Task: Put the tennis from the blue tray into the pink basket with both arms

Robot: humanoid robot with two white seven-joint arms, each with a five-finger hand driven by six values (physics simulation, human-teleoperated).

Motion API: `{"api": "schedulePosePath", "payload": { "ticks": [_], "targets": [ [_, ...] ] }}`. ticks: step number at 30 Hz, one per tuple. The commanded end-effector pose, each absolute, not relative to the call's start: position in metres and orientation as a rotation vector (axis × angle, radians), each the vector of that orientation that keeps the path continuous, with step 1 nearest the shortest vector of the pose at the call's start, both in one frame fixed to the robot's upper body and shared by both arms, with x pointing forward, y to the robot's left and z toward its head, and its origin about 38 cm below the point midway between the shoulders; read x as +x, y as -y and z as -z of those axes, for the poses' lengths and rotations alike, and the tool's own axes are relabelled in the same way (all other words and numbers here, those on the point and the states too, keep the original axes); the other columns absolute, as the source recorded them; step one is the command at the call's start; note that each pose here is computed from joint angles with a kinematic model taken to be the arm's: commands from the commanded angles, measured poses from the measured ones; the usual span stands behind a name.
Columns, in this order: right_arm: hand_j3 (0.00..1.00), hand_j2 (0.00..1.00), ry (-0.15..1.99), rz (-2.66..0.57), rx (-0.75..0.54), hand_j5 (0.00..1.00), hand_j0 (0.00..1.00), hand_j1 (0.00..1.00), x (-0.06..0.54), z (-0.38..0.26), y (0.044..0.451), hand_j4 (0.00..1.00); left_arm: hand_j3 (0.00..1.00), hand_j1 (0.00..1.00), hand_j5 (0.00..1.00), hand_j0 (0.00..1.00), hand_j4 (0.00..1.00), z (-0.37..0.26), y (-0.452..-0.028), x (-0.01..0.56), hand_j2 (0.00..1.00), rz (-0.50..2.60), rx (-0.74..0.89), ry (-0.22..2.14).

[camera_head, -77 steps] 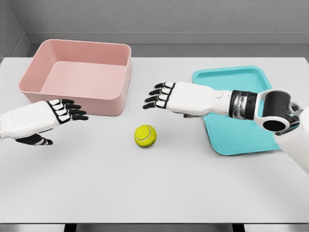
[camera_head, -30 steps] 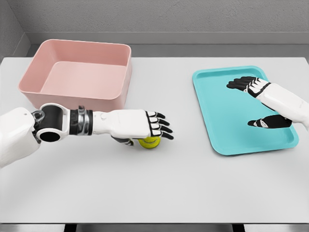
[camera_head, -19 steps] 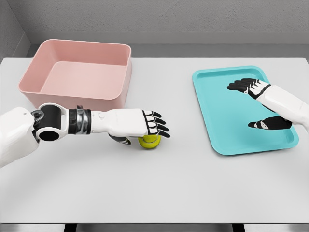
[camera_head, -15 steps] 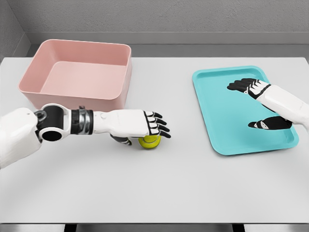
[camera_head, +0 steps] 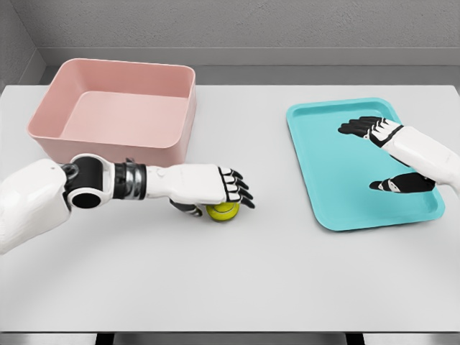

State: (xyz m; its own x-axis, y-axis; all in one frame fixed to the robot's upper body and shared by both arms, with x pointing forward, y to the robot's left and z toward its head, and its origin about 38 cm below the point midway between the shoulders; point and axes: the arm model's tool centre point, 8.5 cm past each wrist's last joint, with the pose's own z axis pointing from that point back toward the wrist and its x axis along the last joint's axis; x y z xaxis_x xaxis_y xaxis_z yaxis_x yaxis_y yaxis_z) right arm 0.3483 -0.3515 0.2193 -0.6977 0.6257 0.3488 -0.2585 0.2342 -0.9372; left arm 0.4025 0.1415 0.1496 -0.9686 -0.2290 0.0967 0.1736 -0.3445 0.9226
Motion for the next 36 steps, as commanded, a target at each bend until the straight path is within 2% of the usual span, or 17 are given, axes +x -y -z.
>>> {"api": "schedulePosePath", "payload": {
  "ticks": [1,3,8,20,36],
  "targets": [
    [1.00,1.00,1.791,-1.547,-0.335,1.00,1.00,1.00,0.348,-0.220,0.352,1.00,0.80,0.80,0.80,0.80,0.80,-0.147,-0.141,0.401,0.80,2.396,0.056,1.615],
    [1.00,1.00,1.792,-1.546,-0.334,1.00,1.00,1.00,0.348,-0.220,0.352,1.00,0.79,0.79,0.79,0.79,0.79,-0.146,-0.139,0.401,0.79,2.397,0.053,1.617],
    [1.00,1.00,1.792,-1.545,-0.336,1.00,1.00,1.00,0.348,-0.220,0.352,1.00,0.68,0.68,0.68,0.68,0.68,-0.146,-0.138,0.401,0.68,2.407,0.049,1.605],
    [1.00,1.00,1.791,-1.547,-0.335,1.00,1.00,1.00,0.348,-0.220,0.352,1.00,0.67,0.67,0.67,0.67,0.67,-0.150,-0.138,0.402,0.67,2.407,0.053,1.614],
    [1.00,1.00,1.790,-1.543,-0.336,1.00,1.00,1.00,0.349,-0.219,0.353,1.00,0.68,0.68,0.68,0.68,0.68,-0.196,-0.142,0.414,0.68,2.401,0.115,1.690]
  ]
}}
